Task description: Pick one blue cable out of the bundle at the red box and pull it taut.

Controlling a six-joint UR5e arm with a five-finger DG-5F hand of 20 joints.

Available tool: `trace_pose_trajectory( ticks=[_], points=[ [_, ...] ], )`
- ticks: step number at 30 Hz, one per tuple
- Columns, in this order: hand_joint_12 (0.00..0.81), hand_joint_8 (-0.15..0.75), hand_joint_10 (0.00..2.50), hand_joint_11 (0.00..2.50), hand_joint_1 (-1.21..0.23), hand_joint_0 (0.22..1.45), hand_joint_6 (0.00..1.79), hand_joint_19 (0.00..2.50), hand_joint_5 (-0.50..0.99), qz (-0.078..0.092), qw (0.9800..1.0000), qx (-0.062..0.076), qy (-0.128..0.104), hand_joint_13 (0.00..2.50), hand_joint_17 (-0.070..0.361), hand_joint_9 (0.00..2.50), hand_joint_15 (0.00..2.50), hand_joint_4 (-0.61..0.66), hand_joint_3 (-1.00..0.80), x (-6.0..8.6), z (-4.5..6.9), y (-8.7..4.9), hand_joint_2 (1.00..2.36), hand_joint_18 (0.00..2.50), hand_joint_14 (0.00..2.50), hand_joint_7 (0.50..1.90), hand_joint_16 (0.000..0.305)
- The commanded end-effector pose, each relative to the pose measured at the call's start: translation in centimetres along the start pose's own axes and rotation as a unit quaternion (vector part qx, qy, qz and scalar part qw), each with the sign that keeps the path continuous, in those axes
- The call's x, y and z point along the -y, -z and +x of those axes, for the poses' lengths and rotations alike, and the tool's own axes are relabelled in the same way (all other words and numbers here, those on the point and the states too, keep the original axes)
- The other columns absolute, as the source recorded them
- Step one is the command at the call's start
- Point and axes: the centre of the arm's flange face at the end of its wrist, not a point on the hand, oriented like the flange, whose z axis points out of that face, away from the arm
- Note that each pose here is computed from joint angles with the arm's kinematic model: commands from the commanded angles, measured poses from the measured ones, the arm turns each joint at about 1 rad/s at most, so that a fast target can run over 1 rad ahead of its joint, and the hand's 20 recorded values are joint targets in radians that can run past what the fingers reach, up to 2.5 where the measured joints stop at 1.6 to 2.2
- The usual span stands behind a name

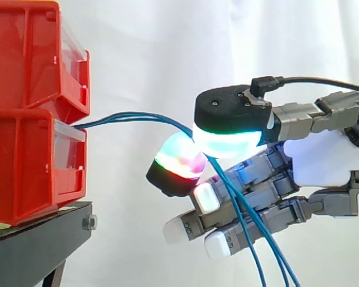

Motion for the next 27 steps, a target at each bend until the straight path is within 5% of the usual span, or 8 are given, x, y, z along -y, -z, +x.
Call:
trace_pose_trajectory(
  ticks=[1,13,27],
  points=[
    [0.423,0.372,0.01,0.76,-0.93,0.67,0.88,0.35,-0.19,0.000,1.0000,0.000,-0.002,0.52,0.133,0.76,0.25,0.17,-0.23,-0.01,-0.01,-0.01,1.02,0.68,0.01,1.11,0.059],
    [0.419,0.368,0.02,0.78,-0.95,0.73,0.89,0.34,-0.19,0.000,0.9999,0.000,-0.016,0.52,0.132,0.75,0.24,0.22,-0.45,-0.12,-0.01,0.01,1.00,0.69,0.01,1.11,0.058],
    [0.427,0.388,0.02,0.74,-0.78,0.55,0.85,0.40,-0.16,0.000,0.9999,-0.001,-0.016,0.53,0.137,0.80,0.26,0.24,-0.50,-0.01,0.02,-0.01,1.00,0.69,0.01,1.13,0.061]
  ],
)
